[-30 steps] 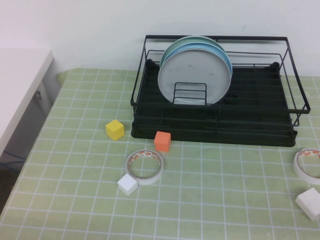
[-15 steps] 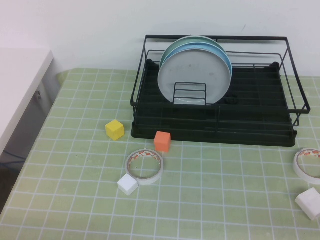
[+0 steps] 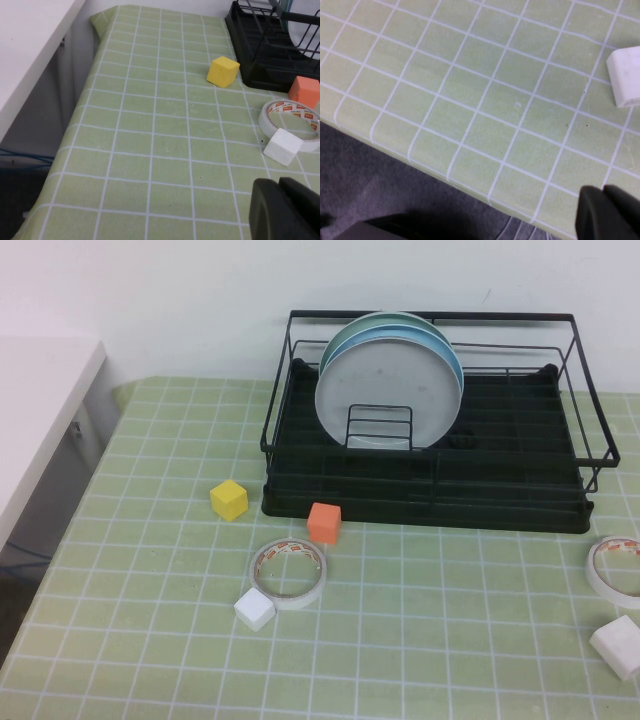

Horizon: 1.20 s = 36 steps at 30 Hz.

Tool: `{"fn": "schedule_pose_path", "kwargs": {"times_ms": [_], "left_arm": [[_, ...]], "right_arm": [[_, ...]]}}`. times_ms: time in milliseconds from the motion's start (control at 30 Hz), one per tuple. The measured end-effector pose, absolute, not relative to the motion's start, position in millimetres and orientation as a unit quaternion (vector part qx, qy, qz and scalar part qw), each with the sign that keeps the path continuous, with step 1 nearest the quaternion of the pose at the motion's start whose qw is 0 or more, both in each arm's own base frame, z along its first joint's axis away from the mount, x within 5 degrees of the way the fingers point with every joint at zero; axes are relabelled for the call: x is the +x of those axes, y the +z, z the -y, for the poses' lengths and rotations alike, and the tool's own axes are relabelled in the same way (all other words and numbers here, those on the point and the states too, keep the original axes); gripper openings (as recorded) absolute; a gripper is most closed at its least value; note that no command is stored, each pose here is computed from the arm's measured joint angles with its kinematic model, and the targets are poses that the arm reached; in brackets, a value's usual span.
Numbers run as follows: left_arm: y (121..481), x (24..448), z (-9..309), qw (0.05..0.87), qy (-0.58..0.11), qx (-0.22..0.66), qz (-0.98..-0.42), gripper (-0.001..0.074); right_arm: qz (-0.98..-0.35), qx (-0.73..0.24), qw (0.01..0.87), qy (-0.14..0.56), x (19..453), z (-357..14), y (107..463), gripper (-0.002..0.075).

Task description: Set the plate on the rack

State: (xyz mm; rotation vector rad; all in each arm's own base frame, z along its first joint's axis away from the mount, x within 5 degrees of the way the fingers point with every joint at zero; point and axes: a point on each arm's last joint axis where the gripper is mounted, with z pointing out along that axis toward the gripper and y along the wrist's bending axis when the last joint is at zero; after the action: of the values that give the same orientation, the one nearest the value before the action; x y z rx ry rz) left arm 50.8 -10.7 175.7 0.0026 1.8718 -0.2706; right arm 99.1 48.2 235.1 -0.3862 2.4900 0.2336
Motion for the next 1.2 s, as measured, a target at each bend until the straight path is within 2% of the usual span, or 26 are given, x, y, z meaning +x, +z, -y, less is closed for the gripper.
{"fn": "schedule_pose_path", "kwargs": {"times_ms": [800,1000,1200], "left_arm": [[176,51,11,0.586,-0.113,0.006,-0.803,-0.0001],[176,51,11,0.586,-0.113,0.006,-0.803,-0.0001],[176,51,11,0.586,-0.111,0.008,-0.802,-0.0001]], "right_arm": [[-0.938,-0.145,0.302,0.088,99,-48,235,0.0000],[-0.922,-0.130,0.350,0.104,88,-41,246,0.0000],[-0.894,-0.031,0.438,0.091,70,-17,262,0.0000]]}}
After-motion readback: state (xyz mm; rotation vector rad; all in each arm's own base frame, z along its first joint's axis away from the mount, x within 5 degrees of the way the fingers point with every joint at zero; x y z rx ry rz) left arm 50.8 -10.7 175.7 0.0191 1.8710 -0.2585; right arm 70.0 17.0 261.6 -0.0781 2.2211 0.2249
